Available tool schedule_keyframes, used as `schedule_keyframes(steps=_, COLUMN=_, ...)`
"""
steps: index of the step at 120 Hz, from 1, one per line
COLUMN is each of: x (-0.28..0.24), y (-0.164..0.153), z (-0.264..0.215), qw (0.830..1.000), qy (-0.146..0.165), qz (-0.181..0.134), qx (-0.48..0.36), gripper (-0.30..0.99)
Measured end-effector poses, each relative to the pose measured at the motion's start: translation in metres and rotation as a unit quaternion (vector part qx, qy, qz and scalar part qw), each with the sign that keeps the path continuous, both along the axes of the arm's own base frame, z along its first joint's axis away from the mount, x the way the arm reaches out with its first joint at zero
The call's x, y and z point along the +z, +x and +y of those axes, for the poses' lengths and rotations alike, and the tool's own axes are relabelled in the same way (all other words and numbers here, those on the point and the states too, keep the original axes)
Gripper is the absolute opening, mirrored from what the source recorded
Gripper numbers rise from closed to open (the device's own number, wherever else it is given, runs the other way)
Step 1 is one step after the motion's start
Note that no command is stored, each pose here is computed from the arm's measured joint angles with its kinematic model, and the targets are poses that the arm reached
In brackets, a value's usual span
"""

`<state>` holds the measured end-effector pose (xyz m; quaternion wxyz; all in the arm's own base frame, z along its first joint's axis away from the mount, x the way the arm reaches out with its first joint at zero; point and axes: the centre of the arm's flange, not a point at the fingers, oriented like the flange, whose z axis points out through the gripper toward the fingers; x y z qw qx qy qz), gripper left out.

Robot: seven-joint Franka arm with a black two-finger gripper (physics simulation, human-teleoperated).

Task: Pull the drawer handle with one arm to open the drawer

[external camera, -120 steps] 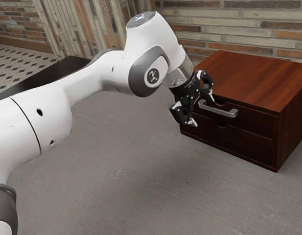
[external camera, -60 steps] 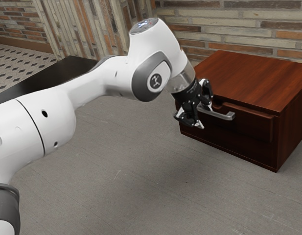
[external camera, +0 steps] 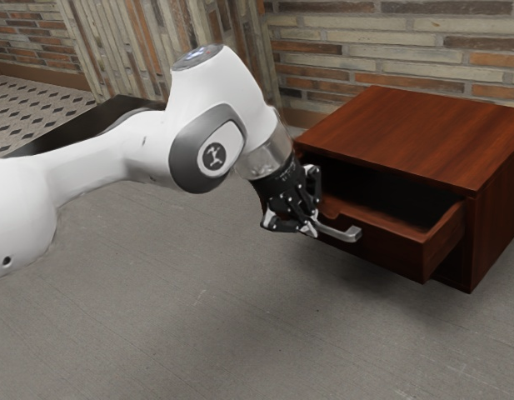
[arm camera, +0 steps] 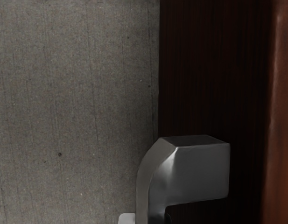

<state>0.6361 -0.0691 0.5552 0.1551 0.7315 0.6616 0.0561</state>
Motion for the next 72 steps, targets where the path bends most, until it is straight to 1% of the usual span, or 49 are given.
schedule_keyframes(steps=42, x=0.003, y=-0.07, z=0.01, qw=1.0, qy=-0.004, qz=0.014, qx=0.004, gripper=-0.09)
schedule_keyframes(steps=50, x=0.005, y=-0.079, z=0.015, qw=1.0, qy=-0.005, qz=0.014, qx=0.007, gripper=-0.08)
schedule_keyframes(steps=61, x=0.006, y=-0.085, z=0.021, qw=1.0, qy=-0.005, qz=0.013, qx=0.013, gripper=-0.09)
schedule_keyframes(steps=72, x=0.009, y=-0.086, z=0.022, qw=1.0, qy=-0.004, qz=0.009, qx=0.012, gripper=0.1)
